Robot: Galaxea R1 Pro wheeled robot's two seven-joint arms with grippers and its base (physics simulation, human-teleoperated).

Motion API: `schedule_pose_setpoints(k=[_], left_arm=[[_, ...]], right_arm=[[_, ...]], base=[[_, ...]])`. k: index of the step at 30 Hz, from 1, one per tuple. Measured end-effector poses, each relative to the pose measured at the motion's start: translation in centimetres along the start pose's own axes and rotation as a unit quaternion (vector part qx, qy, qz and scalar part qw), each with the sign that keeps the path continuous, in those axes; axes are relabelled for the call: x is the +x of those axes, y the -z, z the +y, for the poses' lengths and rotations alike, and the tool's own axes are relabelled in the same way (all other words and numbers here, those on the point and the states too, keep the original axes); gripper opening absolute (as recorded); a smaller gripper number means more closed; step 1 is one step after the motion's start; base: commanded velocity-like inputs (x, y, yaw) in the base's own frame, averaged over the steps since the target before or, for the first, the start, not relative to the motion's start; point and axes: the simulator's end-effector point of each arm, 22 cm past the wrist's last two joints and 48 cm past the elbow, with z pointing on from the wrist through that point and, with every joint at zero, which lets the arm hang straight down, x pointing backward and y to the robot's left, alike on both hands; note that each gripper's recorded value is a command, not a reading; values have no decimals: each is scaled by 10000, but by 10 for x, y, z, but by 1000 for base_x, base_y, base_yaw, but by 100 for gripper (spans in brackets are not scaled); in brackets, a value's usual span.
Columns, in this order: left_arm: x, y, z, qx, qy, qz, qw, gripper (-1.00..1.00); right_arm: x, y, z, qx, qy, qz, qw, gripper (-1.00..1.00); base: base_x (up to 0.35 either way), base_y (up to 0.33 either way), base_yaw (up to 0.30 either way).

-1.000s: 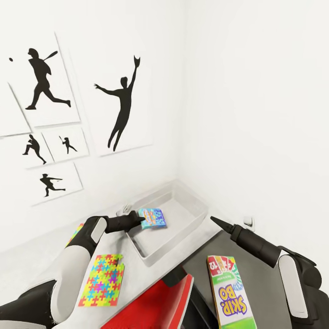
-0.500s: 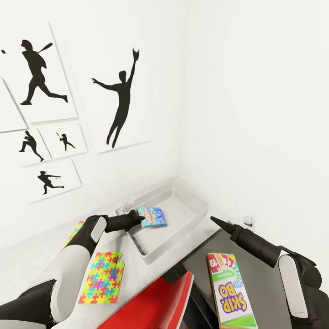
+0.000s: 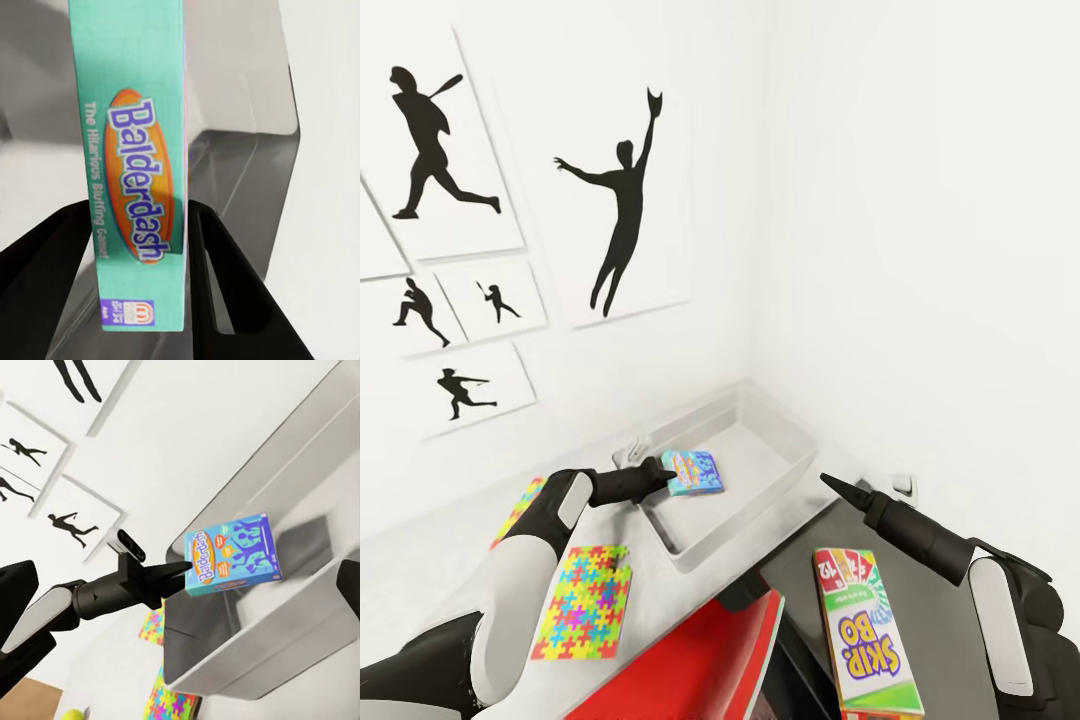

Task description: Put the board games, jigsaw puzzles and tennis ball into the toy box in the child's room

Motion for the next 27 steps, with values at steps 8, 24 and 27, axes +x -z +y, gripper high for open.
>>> schedule_pose_setpoints(k=[8,24,27], left_arm=[[2,-3,4,23,83,13,10000,-100],[-8,0,3,-3,-53,-73,10000,-100],[-8,0,3,-6,-54,-74,10000,-100]], right_arm=[[3,-1,-6,35,-44,27,10000,100],[4,-2,-8,50,-60,35,10000,100],[4,-2,-8,49,-58,34,10000,100]], base=[[0,0,0],[0,0,0],[0,0,0]])
